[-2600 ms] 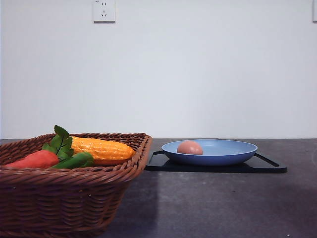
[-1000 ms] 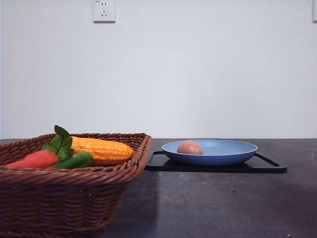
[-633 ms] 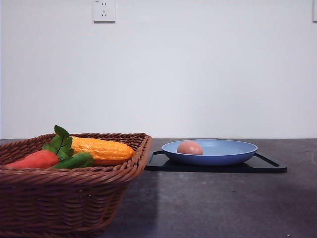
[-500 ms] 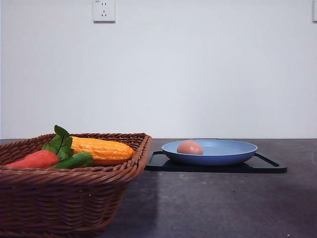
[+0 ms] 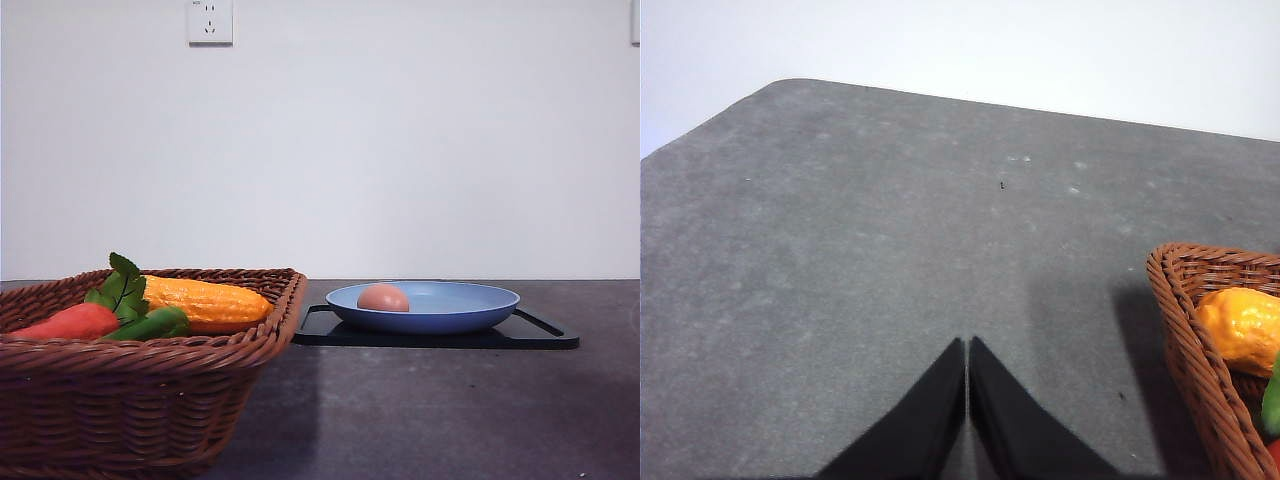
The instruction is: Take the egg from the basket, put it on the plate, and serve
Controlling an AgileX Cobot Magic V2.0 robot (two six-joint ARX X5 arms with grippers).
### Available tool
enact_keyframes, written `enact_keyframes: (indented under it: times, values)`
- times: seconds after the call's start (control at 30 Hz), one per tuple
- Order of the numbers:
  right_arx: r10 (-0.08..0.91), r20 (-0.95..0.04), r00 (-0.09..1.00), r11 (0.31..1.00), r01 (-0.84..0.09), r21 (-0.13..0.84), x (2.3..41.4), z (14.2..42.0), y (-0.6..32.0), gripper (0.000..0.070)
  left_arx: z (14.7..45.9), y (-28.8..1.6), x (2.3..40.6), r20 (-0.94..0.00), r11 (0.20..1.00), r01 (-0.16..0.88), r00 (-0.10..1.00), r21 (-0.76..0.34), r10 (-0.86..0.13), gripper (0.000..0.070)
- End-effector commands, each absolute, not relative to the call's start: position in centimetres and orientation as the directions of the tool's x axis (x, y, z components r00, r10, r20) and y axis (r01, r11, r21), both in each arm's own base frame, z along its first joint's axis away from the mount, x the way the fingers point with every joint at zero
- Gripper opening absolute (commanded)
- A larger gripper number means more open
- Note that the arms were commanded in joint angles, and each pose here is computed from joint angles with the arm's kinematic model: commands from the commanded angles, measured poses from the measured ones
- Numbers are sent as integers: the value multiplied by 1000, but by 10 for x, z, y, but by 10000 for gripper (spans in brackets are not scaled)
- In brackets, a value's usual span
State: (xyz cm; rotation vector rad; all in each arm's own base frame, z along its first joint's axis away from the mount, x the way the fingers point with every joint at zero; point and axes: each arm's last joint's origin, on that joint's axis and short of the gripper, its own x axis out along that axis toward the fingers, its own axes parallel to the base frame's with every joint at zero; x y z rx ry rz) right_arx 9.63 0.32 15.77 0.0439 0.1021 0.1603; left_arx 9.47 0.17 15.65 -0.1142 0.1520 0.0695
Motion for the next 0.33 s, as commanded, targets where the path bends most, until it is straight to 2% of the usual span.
enact_keyframes:
  times: [0.0, 0.3]
  values:
    - [161, -92, 983, 986, -156, 62, 97, 156, 3, 0, 147, 2, 95, -192, 991, -84, 979, -104, 62, 0]
    - [161, -92, 983, 986, -156, 62, 97, 156, 3, 0, 147, 2, 95, -192, 991, -84, 979, -104, 63, 0]
